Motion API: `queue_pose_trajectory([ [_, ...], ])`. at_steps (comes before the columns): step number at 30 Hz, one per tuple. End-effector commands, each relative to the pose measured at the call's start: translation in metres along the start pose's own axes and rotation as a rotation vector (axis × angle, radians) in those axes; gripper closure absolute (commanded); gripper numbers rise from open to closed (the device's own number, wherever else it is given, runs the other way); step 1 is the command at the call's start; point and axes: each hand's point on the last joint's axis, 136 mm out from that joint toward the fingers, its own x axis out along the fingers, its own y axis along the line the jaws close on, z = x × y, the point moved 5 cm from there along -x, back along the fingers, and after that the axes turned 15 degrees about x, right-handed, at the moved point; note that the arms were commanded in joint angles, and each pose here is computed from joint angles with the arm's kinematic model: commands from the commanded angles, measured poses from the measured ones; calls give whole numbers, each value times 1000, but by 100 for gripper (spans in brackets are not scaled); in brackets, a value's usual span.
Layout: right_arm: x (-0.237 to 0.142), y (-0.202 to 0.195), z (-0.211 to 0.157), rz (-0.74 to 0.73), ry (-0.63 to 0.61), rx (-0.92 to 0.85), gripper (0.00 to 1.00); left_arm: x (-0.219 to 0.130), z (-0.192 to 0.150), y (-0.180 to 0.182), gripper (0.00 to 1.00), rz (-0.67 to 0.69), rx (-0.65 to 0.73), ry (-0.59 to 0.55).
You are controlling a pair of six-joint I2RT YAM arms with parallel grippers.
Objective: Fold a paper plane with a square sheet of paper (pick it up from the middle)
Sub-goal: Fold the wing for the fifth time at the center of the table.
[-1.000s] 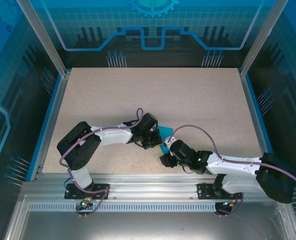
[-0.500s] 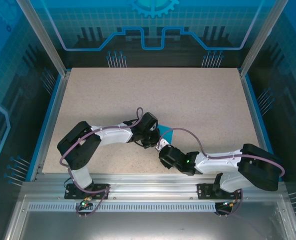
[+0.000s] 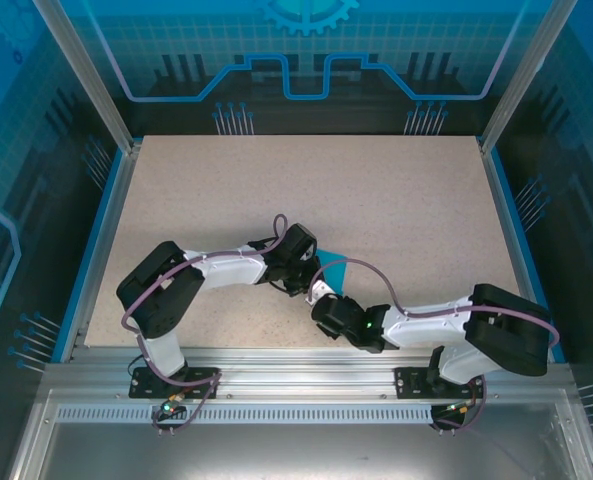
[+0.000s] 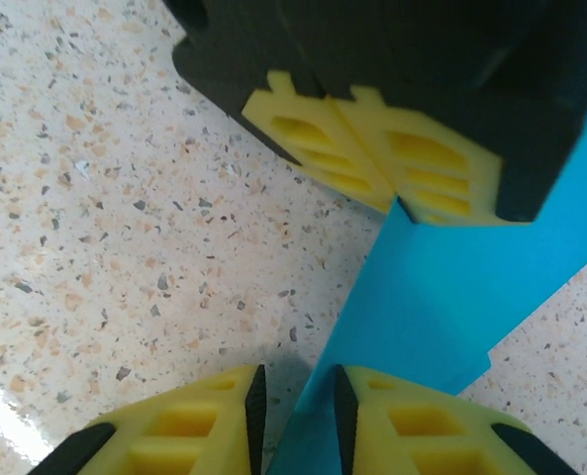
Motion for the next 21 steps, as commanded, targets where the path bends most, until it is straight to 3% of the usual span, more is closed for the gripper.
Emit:
queue_pose_trajectory([
  [1,-8,6,17,38,-98,54,74,4,-9,-3,100,3,-1,41],
  [6,-5,8,17,35,-85,58,72,6,-10,-1,100,9,-4,46],
  [15,-1,4,13,53,-53,114,94,4,-10,-1,99,8,3,43],
  [17,1,2,10,72,-32,148,97,3,-10,-1,95,11,10,39],
  [21,5,-1,8,145,9,243,100,-4,-8,-2,74,23,24,14],
])
